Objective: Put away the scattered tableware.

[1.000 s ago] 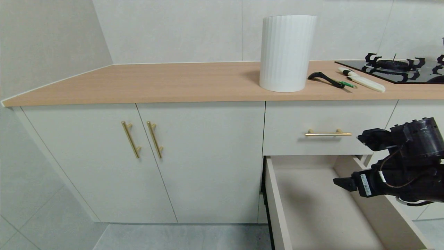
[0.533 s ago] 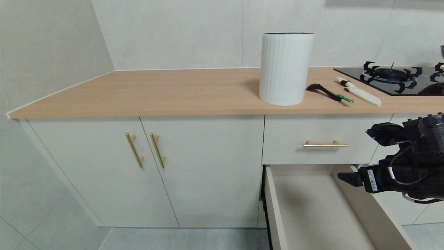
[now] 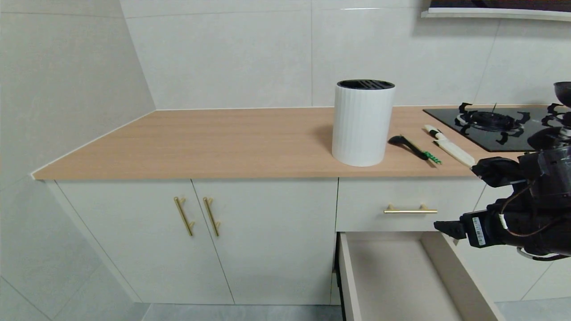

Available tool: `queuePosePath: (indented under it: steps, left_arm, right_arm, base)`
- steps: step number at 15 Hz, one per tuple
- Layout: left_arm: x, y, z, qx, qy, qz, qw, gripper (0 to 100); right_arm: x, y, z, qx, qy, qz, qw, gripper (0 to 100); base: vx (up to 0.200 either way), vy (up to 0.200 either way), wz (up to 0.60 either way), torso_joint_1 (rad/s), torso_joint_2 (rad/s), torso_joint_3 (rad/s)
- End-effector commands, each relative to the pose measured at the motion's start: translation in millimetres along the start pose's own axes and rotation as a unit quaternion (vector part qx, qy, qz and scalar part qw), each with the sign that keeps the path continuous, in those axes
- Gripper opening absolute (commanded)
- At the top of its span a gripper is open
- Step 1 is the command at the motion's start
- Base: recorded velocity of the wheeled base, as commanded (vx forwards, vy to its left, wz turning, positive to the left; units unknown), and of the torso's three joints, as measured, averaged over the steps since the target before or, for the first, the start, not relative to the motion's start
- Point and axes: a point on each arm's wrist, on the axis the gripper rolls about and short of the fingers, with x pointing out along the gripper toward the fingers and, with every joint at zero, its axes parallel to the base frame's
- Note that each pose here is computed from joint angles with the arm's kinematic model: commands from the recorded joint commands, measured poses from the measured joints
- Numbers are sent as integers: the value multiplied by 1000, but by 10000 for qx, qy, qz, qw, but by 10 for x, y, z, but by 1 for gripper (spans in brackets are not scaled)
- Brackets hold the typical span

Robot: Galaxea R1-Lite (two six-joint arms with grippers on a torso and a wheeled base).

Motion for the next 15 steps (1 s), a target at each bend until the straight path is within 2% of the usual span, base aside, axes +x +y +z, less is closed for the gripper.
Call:
queuePosePath:
  steps: [1, 4, 8, 11, 15]
  left_arm:
    - [0, 0, -1, -1, 8, 0, 10000, 100]
    - [0, 0, 0, -1, 1, 0, 10000, 100]
    - [0, 0, 0, -1, 1, 0, 10000, 100]
    - [0, 0, 0, -1, 1, 0, 10000, 100]
    - [0, 0, -1, -1, 8, 0, 10000, 100]
  right_arm:
    - [8, 3, -3, -5, 15, 1, 10000, 100]
    - [12, 4, -5, -14, 22, 0, 10000, 100]
    - [77, 16, 40, 18, -121, 6, 9999, 100]
    - [308, -48, 187, 36, -257, -107, 9996, 100]
    - [714, -34, 483, 92, -464, -161, 9988, 100]
  base:
    - [0, 0, 0, 203, -491, -290]
    - [0, 0, 0, 204, -471, -268]
    - [0, 0, 0, 54, -120, -65]
    - [0, 0, 0, 0, 0, 0]
    - [0, 0, 0, 0, 0, 0]
